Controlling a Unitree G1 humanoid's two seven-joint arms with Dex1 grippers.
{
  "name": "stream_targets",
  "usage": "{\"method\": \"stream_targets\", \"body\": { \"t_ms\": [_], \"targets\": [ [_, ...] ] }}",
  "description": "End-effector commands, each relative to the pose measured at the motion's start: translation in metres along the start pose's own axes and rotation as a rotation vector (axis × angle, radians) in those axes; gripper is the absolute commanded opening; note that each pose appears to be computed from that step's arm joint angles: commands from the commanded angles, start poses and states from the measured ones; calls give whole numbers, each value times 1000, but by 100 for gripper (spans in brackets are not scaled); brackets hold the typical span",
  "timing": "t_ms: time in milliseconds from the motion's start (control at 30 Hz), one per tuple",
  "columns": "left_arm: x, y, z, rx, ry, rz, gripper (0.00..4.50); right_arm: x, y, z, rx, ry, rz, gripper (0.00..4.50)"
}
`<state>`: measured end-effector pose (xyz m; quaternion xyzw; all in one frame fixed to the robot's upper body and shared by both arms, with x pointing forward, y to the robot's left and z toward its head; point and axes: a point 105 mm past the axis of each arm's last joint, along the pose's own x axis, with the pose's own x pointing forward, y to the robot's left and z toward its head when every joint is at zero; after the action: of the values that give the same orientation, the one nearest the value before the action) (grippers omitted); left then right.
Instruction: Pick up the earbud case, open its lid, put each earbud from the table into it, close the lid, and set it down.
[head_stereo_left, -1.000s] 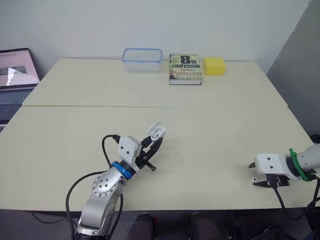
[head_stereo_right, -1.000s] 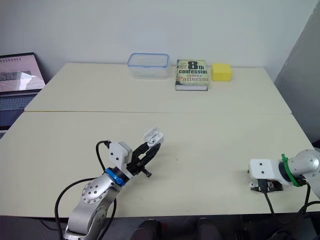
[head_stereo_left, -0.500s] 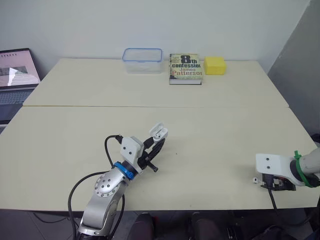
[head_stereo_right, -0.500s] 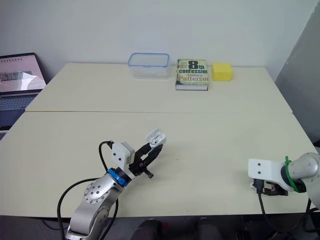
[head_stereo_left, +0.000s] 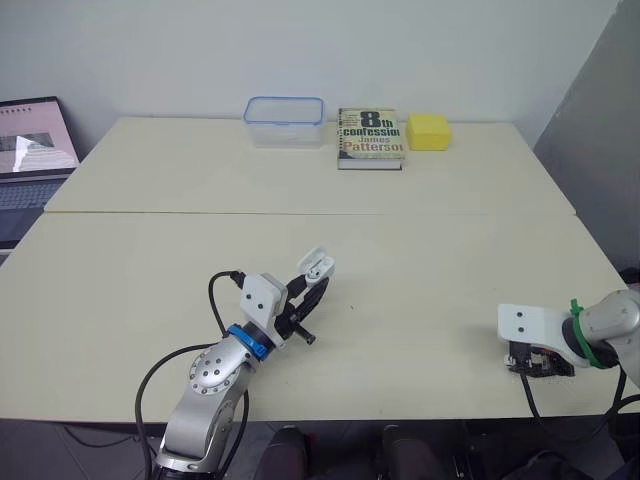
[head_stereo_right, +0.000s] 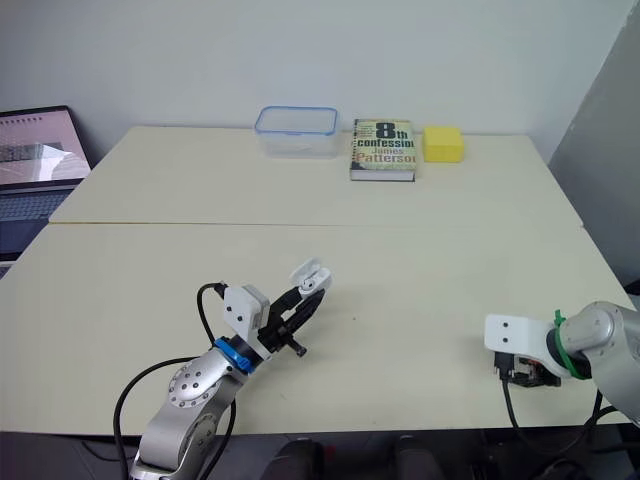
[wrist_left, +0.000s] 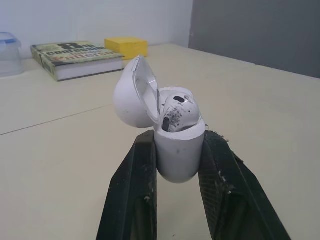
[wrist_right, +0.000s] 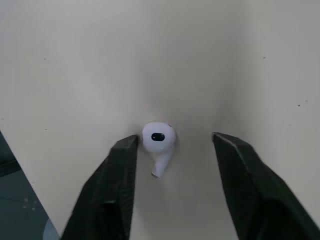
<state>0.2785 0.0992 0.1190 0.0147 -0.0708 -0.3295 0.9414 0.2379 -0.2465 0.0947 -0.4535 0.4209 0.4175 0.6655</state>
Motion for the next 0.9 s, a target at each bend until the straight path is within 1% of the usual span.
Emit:
{"method": "stream_targets", "body": {
  "t_ms": [33, 100, 133, 300, 367, 433, 533, 567, 600, 667, 733, 833, 900],
  "targets": [
    [1, -2, 12, 25, -45, -7, 75, 5, 2, -4, 17, 9, 8, 129],
    [1, -2, 12, 25, -45, -8, 75, 5, 2, -3, 15, 6, 12, 60],
    [1, -2, 12, 24, -45, -9, 75, 4, 2, -3, 11, 3, 11, 39],
    [2, -1, 11, 25, -46, -13, 75, -4, -8, 1, -14, -23, -32, 39],
    [2, 0, 11, 26, -47, -14, 75, -12, -15, 10, -34, -77, -64, 39],
    [2, 0, 11, 27, -49, -15, 75, -22, -23, 32, -35, -208, -104, 39],
    [3, 0, 14, 23, -62, -23, 75, -38, -33, 77, -38, -474, -166, 39],
    [4, -1, 15, 21, -69, -31, 75, -44, -35, 98, -38, -597, -193, 39],
    [5, -1, 16, 20, -73, -36, 75, -48, -37, 111, -37, -678, -208, 39],
    [8, -3, 18, 22, -86, -52, 75, -62, -38, 148, -33, -950, -247, 39],
    [9, -3, 20, 24, -93, -61, 75, -73, -38, 171, -20, -1118, -290, 39],
    [12, -3, 22, 29, -101, -72, 75, -81, -37, 199, 29, -1278, -327, 39],
    [13, -3, 23, 32, -105, -80, 75, -83, -37, 213, 45, -1353, -356, 39]
  ]
}}
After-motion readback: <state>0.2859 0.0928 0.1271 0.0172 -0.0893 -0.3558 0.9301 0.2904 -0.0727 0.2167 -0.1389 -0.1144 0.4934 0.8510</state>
